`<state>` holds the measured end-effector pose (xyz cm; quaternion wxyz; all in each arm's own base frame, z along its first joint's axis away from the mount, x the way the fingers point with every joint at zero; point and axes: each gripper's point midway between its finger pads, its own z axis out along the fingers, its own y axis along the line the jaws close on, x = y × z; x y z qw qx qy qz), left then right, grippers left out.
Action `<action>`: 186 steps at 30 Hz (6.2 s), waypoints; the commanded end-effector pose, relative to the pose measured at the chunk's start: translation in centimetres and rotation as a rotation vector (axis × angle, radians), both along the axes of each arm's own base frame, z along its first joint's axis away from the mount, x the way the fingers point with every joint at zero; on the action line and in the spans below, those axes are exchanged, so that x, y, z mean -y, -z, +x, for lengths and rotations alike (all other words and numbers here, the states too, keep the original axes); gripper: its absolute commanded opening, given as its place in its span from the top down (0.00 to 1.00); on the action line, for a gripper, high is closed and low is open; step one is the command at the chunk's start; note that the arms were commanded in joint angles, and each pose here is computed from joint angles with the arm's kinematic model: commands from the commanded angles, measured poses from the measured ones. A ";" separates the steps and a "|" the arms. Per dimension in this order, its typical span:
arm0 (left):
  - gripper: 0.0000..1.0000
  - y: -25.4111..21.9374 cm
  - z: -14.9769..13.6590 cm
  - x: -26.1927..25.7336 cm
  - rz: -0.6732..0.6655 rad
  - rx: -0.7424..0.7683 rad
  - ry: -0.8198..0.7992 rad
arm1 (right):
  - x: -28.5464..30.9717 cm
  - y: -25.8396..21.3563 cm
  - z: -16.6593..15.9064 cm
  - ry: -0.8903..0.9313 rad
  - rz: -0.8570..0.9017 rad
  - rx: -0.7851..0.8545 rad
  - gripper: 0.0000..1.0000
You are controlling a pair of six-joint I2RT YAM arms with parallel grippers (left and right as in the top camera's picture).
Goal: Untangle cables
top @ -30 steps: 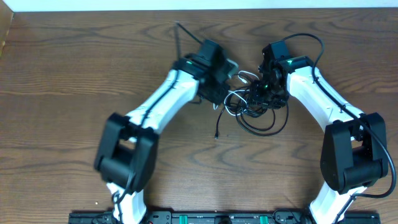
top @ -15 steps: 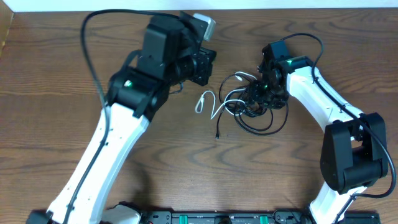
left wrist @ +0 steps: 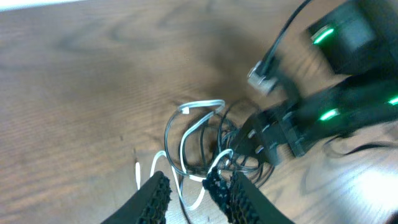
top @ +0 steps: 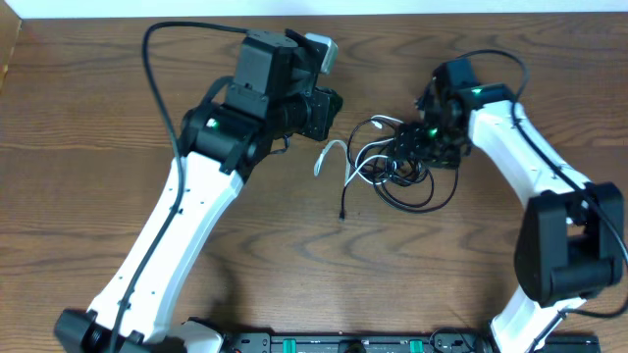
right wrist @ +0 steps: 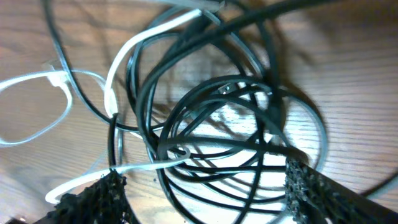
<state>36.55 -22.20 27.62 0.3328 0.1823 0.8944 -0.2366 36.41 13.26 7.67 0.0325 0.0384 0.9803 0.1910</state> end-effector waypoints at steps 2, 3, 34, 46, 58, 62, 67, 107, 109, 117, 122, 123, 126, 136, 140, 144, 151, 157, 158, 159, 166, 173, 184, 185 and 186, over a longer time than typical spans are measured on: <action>0.66 3.2 -0.1 1.8 0.013 -0.090 0.086 | 1.9 -5.5 1.9 0.040 0.040 0.153 0.06; 0.66 3.9 -0.3 2.3 0.018 -0.103 0.125 | 2.5 -6.0 2.0 0.054 0.041 0.166 0.01; 0.55 19.9 0.5 8.1 0.208 -0.184 0.498 | 5.5 -7.0 1.1 0.064 0.014 0.169 0.07; 0.92 19.7 0.8 8.3 0.191 -0.184 0.475 | 5.5 -7.0 1.1 0.065 0.014 0.169 0.09; 0.93 14.3 2.6 8.2 0.066 -0.174 0.288 | 5.2 -6.9 0.9 0.056 0.015 0.164 0.09; 0.93 9.8 2.6 8.2 0.010 -0.102 0.252 | 4.5 -6.9 0.8 0.039 0.016 0.167 0.09; 0.93 3.7 2.5 7.3 -0.056 -0.001 0.166 | 3.3 -6.9 0.6 0.007 0.020 0.168 0.09; 0.67 8.1 -0.4 5.2 -0.013 -0.318 -0.200 | 2.6 -6.8 1.3 0.008 -0.020 0.202 0.11; 0.67 9.5 -0.4 5.5 -0.020 -0.377 -0.245 | 2.6 -6.8 1.3 0.009 -0.022 0.201 0.11; 0.67 13.6 -0.6 6.1 0.039 -0.463 -0.262 | 2.7 -6.7 1.3 0.009 -0.026 0.200 0.11; 0.67 13.7 -0.6 6.1 0.052 -0.453 -0.242 | 2.7 -6.7 1.2 0.009 -0.026 0.199 0.10; 0.67 13.7 -0.6 6.1 0.054 -0.452 -0.240 | 2.7 -6.7 1.2 0.009 -0.026 0.199 0.09; 0.67 13.7 -0.6 6.1 0.063 -0.441 -0.221 | 2.7 -6.7 1.3 0.009 -0.026 0.202 0.09; 0.67 13.7 -0.6 6.1 0.066 -0.438 -0.215 | 2.7 -6.7 1.3 0.009 -0.025 0.203 0.07; 0.67 13.7 -0.6 6.1 0.066 -0.439 -0.215 | 2.7 -6.7 1.3 0.008 -0.025 0.202 0.07; 0.67 13.8 -0.7 6.1 0.067 -0.442 -0.216 | 2.7 -6.7 1.3 0.008 -0.025 0.201 0.06; 0.67 13.9 -0.8 6.0 0.073 -0.448 -0.217 | 2.7 -6.7 1.1 0.008 -0.026 0.194 0.05; 0.67 13.9 -1.0 5.9 0.078 -0.454 -0.217 | 2.7 -6.7 1.1 -0.007 -0.029 0.198 0.05; 0.67 14.0 -1.0 5.8 0.080 -0.457 -0.218 | 2.7 -6.7 1.1 -0.007 -0.029 0.198 0.04; 0.67 14.0 -1.1 5.8 0.083 -0.460 -0.218 | 2.7 -6.7 1.1 -0.006 -0.029 0.199 0.05; 0.67 14.1 -1.3 5.6 0.091 -0.467 -0.218 | 2.7 -6.7 1.1 -0.007 -0.029 0.202 0.04; 0.67 14.2 -1.3 5.6 0.130 -0.426 -0.144 | 2.7 -6.7 1.3 -0.010 -0.029 0.208 0.04; 0.66 14.4 -2.1 5.6 0.190 -0.385 0.004 | 2.7 -6.7 1.2 -0.016 -0.030 0.207 0.03; 0.60 14.4 -2.3 5.7 0.195 -0.382 0.021 | 2.7 -6.7 1.3 -0.016 -0.030 0.211 0.02; 0.57 14.4 -2.3 5.7 0.197 -0.378 0.027 | 2.7 -6.8 1.3 -0.016 -0.030 0.213 0.02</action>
